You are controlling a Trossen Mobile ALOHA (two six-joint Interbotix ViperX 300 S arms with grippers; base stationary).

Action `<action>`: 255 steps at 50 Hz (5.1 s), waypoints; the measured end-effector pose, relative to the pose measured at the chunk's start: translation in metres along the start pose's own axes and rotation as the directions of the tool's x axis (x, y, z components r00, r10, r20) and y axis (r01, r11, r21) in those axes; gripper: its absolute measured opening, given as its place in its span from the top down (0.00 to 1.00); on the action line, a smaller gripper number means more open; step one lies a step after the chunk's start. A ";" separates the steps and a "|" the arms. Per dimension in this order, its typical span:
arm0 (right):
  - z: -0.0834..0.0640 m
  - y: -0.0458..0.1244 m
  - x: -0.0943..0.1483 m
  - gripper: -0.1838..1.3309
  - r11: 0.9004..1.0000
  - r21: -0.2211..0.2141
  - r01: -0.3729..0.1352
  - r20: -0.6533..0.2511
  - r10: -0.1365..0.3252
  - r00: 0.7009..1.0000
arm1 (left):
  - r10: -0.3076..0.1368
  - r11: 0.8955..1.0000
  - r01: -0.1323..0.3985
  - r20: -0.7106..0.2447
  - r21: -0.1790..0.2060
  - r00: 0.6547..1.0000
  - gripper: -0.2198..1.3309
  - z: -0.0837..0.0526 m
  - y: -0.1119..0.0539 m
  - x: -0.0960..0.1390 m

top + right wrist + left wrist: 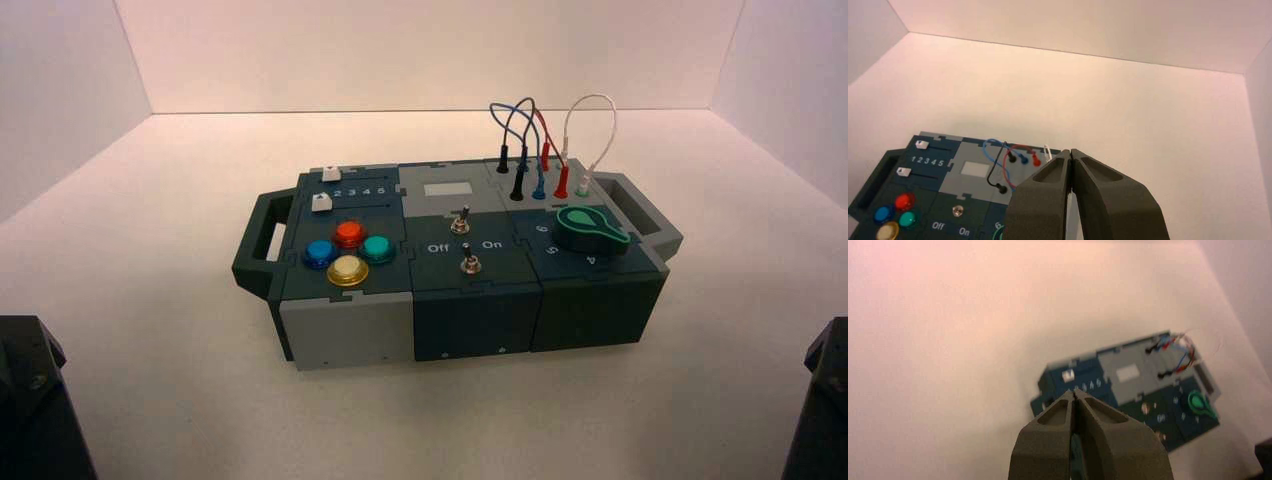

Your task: Flip the bottom switch on with the right gripper.

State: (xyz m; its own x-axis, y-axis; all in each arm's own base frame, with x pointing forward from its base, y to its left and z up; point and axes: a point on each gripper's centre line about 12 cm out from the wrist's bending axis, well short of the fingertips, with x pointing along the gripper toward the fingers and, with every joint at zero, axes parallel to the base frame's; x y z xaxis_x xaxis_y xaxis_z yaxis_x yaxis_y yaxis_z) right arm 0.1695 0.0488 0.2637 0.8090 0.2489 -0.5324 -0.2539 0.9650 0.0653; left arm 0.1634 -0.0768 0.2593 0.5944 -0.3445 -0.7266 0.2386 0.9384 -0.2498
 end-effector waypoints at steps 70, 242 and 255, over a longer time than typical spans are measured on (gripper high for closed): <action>-0.009 0.016 0.023 0.98 0.996 0.032 -0.078 -0.181 0.083 0.980 | -0.057 0.998 0.057 -0.253 -0.007 0.966 0.96 -0.024 -0.018 0.039; -0.065 0.150 0.046 0.98 0.869 0.117 -0.481 -0.512 0.468 0.720 | 0.116 0.984 -0.180 -0.740 -0.007 0.662 0.96 -0.066 0.006 0.205; -0.070 0.157 0.044 0.98 0.857 0.152 -0.492 -0.528 0.491 0.693 | 0.116 0.983 -0.181 -0.742 -0.007 0.660 0.96 -0.064 0.007 0.210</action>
State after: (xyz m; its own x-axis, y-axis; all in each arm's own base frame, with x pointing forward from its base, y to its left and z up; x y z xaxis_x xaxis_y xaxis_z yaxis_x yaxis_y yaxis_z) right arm 0.1278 0.2058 0.1915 0.1557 0.6029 -0.7825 -0.5346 0.7175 0.4464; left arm 0.2405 -0.1413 0.0643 -0.1494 -0.1000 -0.9837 0.1218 0.9854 -0.1187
